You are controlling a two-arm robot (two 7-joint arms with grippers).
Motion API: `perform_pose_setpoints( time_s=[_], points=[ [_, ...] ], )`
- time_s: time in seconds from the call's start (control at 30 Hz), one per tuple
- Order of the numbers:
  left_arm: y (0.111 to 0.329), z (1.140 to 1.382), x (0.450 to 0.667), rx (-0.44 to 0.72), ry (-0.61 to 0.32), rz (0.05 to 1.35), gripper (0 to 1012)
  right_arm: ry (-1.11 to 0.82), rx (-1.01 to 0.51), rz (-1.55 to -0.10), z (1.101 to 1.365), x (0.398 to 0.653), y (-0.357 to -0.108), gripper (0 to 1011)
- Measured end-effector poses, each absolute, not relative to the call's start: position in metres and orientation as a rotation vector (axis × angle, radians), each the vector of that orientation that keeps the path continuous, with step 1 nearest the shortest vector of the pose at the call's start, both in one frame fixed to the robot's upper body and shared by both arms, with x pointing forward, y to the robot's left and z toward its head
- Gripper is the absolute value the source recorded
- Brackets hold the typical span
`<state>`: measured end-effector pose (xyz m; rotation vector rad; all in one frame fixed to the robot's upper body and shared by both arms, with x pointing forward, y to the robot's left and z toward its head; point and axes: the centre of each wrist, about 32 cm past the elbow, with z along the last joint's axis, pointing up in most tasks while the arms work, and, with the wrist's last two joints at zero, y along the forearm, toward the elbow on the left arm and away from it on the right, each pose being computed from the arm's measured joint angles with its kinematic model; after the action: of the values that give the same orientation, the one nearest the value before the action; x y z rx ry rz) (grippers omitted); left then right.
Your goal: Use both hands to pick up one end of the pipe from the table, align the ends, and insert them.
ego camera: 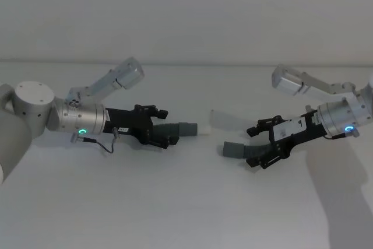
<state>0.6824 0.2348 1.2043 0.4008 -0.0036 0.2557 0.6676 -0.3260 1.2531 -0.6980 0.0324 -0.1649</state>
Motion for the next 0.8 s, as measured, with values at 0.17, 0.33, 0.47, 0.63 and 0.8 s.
perform_pose_setpoints(
  time_s=[0.17, 0.33, 0.47, 0.63, 0.8],
  points=[
    [0.2348, 1.2043, 0.6824, 0.401, -0.004, 0.256, 1000, 0.036, -0.7, -0.164, 1.2522, 0.6678, -0.3259, 1000],
    [0.2348, 1.2043, 0.6824, 0.401, -0.004, 0.256, 1000, 0.039, -0.703, -0.163, 1.2511, 0.6677, -0.3259, 1000],
    [0.2348, 1.2043, 0.6824, 0.401, -0.004, 0.256, 1000, 0.042, -0.703, -0.163, 1.2505, 0.6676, -0.326, 1000],
    [0.2348, 1.2042, 0.6824, 0.401, -0.003, 0.256, 1000, 0.044, -0.702, -0.166, 1.2501, 0.6673, -0.3267, 1001],
    [0.2348, 1.2042, 0.6824, 0.401, -0.004, 0.256, 1000, 0.047, -0.701, -0.167, 1.2493, 0.6669, -0.3269, 1000]
  ],
)
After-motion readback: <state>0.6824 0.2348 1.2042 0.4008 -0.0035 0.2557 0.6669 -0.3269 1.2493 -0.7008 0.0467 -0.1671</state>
